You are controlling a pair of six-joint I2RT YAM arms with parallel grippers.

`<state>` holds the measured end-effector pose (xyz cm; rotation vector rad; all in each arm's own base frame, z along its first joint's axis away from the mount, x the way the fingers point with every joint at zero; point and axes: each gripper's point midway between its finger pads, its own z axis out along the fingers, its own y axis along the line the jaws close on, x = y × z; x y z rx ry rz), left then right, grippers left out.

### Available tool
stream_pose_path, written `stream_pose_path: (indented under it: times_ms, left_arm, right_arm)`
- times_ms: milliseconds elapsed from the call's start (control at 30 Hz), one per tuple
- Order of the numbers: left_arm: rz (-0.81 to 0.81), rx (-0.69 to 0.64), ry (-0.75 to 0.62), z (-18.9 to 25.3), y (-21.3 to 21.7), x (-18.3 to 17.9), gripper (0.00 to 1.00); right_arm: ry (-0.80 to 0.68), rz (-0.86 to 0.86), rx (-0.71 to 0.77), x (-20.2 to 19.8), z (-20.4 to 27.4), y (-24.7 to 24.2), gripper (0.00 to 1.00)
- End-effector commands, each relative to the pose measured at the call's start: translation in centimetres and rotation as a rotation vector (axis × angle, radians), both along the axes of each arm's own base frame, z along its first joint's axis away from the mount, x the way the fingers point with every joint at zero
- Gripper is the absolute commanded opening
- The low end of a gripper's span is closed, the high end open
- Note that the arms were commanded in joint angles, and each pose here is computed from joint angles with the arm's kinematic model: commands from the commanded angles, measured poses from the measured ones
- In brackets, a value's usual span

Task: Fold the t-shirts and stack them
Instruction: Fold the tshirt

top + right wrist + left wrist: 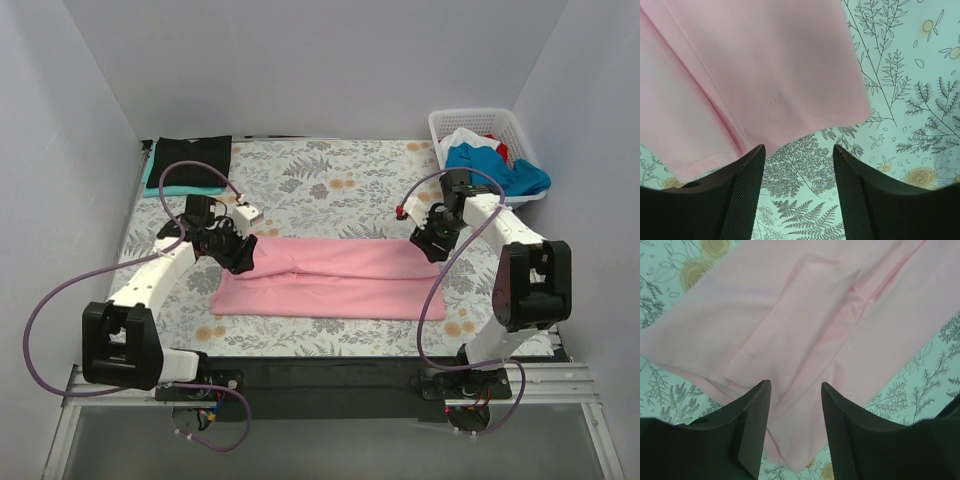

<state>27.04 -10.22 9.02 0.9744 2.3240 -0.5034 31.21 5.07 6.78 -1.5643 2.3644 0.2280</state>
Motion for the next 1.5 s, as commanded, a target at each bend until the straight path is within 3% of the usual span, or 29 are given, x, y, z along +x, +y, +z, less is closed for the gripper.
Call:
stream_pose_path:
  times_ms: [0,333,667,967,1133,1367,1400,1467]
  left_arm:
    - [0.045,-0.058,-0.010,1.9,-0.8,2.5,0.44]
    - [0.116,-0.044,0.123,-1.2,-1.0,5.4,0.48]
    - [0.165,0.079,0.166,-4.7,1.1,5.3,0.54]
    - [0.171,0.106,0.144,-4.9,1.6,5.7,0.60]
    - [0.091,0.032,0.137,-2.8,0.2,4.4,0.45]
    - [0.020,0.007,0.116,-0.3,-0.1,2.0,0.11]
    - [0.014,0.006,0.112,-0.2,-0.1,1.8,0.03]
    - [-0.019,0.006,0.101,0.2,-0.1,0.8,0.00]
  right_arm:
    - [0.029,0.008,0.047,-0.2,1.2,0.8,0.63]
    - [0.170,-0.059,0.052,-1.1,-1.4,1.1,0.44]
    - [0.216,-0.069,0.051,-1.7,-2.5,1.2,0.43]
    - [0.226,-0.070,0.040,-1.8,-2.8,1.1,0.43]
    - [0.226,-0.069,0.032,-1.9,-2.9,0.9,0.43]
    - [0.215,-0.065,0.030,-1.5,-2.7,1.0,0.43]
    - [0.215,-0.065,0.029,-1.5,-2.7,1.0,0.43]
    - [0.215,-0.065,0.030,-1.5,-2.7,1.0,0.43]
